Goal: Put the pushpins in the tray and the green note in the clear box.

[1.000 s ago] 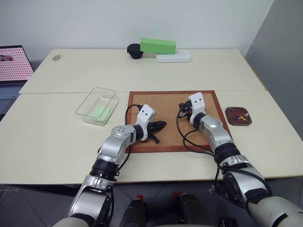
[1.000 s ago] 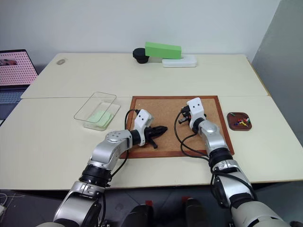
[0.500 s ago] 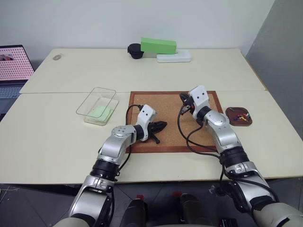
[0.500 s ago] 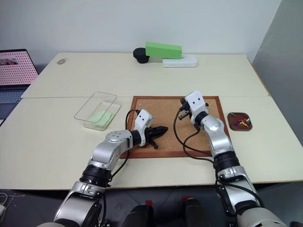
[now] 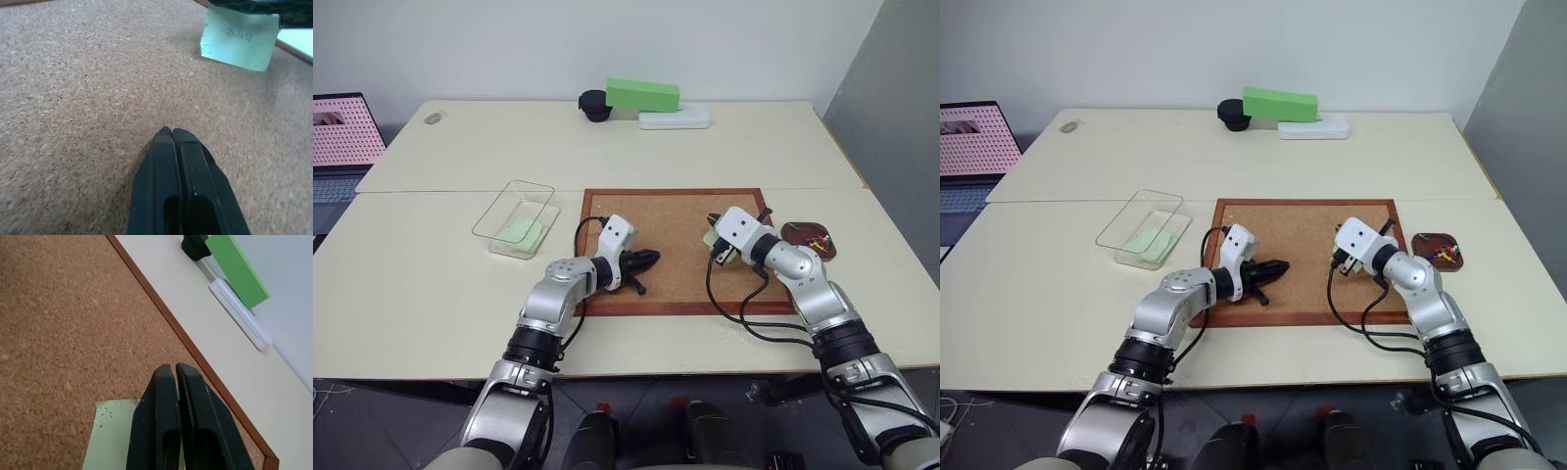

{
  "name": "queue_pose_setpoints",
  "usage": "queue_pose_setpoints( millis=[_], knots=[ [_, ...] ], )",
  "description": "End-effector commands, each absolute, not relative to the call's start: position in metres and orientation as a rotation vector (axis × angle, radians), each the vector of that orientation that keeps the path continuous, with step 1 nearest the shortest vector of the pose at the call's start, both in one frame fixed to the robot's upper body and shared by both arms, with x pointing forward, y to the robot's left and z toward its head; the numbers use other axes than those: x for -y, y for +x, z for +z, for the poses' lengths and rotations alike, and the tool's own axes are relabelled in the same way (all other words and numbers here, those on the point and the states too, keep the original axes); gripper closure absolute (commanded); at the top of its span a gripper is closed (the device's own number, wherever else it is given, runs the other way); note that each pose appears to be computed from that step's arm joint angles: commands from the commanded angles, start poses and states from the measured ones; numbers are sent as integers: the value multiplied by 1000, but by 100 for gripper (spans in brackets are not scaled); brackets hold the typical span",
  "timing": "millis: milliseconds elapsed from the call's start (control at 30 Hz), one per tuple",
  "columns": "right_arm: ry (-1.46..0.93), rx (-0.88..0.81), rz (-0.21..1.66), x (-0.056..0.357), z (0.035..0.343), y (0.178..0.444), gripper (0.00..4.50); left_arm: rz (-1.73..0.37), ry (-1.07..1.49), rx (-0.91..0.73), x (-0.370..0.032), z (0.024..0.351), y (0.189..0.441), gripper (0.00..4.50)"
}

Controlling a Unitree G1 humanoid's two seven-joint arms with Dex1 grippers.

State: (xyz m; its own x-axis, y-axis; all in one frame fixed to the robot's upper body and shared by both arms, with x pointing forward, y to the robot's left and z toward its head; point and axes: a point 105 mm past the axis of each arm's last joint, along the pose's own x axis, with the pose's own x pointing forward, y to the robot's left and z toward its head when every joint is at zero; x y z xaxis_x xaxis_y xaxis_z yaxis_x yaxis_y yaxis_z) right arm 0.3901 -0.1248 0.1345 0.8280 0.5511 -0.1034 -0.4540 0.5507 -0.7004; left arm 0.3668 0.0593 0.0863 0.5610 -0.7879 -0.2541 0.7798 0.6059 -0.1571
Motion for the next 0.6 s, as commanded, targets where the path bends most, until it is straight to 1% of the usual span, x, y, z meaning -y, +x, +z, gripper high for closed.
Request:
queue_pose_setpoints(
  millis=[33,67,100,133,233,300,433,467,500,533,567,600],
  knots=[
    [-705,259,539,123,175,389,448,-972,-144,-239,-50,119,368,430],
    [-685,276,536,120,182,388,450,-990,-188,-226,-48,127,367,410],
    [-646,291,531,118,190,387,450,-1008,-230,-214,-46,134,367,405],
    [-575,309,525,115,202,384,450,-1031,-297,-190,-44,147,366,374],
    [-387,309,510,113,220,380,450,-1086,-423,-150,-41,172,363,327],
    [-320,289,501,114,222,379,450,-1103,-457,-144,-41,178,361,288],
    [-213,263,510,112,225,374,450,-1106,-453,-151,-39,178,362,217],
    [-188,262,517,111,227,373,450,-1106,-453,-153,-39,178,362,190],
    [-170,260,524,109,229,371,450,-1107,-457,-154,-39,177,362,172],
    [-159,258,528,109,230,370,450,-1107,-459,-155,-39,177,362,141],
    [-144,260,541,106,231,368,450,-1112,-461,-157,-38,178,362,128],
    [-127,259,556,104,232,366,450,-1116,-468,-158,-38,178,362,106]
  ],
)
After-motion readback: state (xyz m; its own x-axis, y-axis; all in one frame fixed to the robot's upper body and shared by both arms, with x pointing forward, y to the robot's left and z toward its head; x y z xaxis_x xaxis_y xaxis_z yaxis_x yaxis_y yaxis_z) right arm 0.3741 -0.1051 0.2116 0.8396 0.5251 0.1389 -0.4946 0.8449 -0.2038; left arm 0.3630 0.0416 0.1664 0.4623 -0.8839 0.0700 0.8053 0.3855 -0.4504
